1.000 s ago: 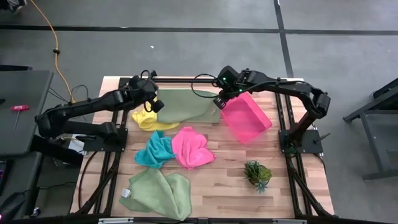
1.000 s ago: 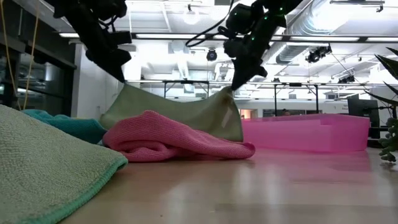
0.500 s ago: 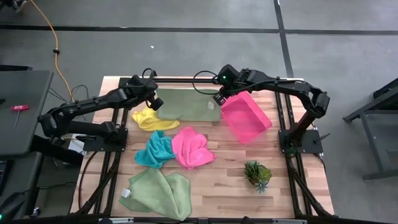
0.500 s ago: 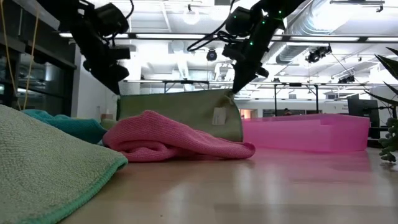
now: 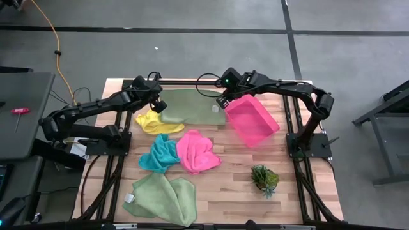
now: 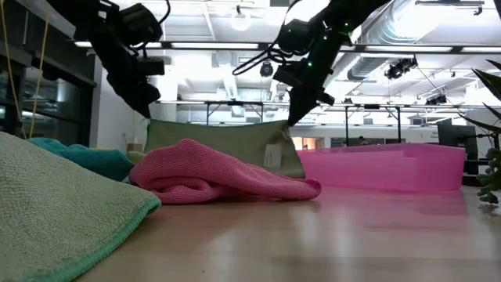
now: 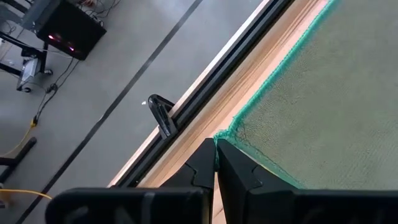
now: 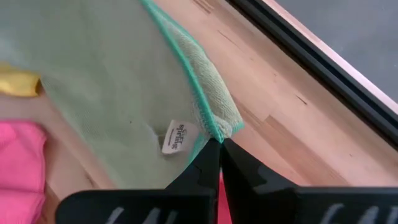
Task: Fold microfiber towels
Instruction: Fold the top light green microfiber cloth, then adjust the microfiber cloths on the table
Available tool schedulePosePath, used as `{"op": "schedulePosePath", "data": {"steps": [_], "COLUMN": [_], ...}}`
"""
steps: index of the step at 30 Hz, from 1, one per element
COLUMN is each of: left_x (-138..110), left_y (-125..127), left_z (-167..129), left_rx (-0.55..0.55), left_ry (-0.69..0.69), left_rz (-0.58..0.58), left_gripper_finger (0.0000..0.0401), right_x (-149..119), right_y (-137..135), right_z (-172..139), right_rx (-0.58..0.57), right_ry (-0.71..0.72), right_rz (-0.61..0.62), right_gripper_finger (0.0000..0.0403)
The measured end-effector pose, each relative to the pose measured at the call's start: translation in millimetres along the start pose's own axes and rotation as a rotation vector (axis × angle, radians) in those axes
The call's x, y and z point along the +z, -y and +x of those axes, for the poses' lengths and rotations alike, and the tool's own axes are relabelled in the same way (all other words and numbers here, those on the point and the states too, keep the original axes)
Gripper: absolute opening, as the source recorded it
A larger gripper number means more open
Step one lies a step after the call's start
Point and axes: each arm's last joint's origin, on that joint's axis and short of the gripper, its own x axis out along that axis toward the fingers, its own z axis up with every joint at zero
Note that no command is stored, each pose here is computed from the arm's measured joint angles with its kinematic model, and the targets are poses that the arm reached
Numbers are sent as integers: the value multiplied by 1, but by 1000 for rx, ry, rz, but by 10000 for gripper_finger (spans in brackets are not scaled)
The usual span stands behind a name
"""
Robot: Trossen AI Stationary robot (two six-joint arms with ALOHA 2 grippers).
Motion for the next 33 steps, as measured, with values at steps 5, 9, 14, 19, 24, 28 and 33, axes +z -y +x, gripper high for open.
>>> {"op": "schedulePosePath", "data": {"steps": [5,9,14,19,24,28,33], "left_x": [-3,-4,-3,-2,-3,-1,10], "left_y": [1,1,1,5,9,4,-15], "left_z": [0,0,2,9,17,19,12], "left_rx": [-9,-5,-5,-11,-6,38,88], "left_ry": [-31,-38,-35,-50,-82,-77,-49], "left_rz": [17,23,21,39,74,99,88], "left_gripper_finger": [11,17,24,32,54,85,125], "right_x": [-1,-2,-2,-3,-2,1,17], "right_y": [1,2,5,5,8,15,25], "right_z": [8,14,14,14,14,13,0], "right_rx": [-9,-22,-51,-54,-60,-124,-146], "right_ry": [-22,-38,-34,-47,-44,-17,47], "right_rz": [32,47,52,50,59,87,93], "right_gripper_finger": [0,0,1,2,46,110,189]}}
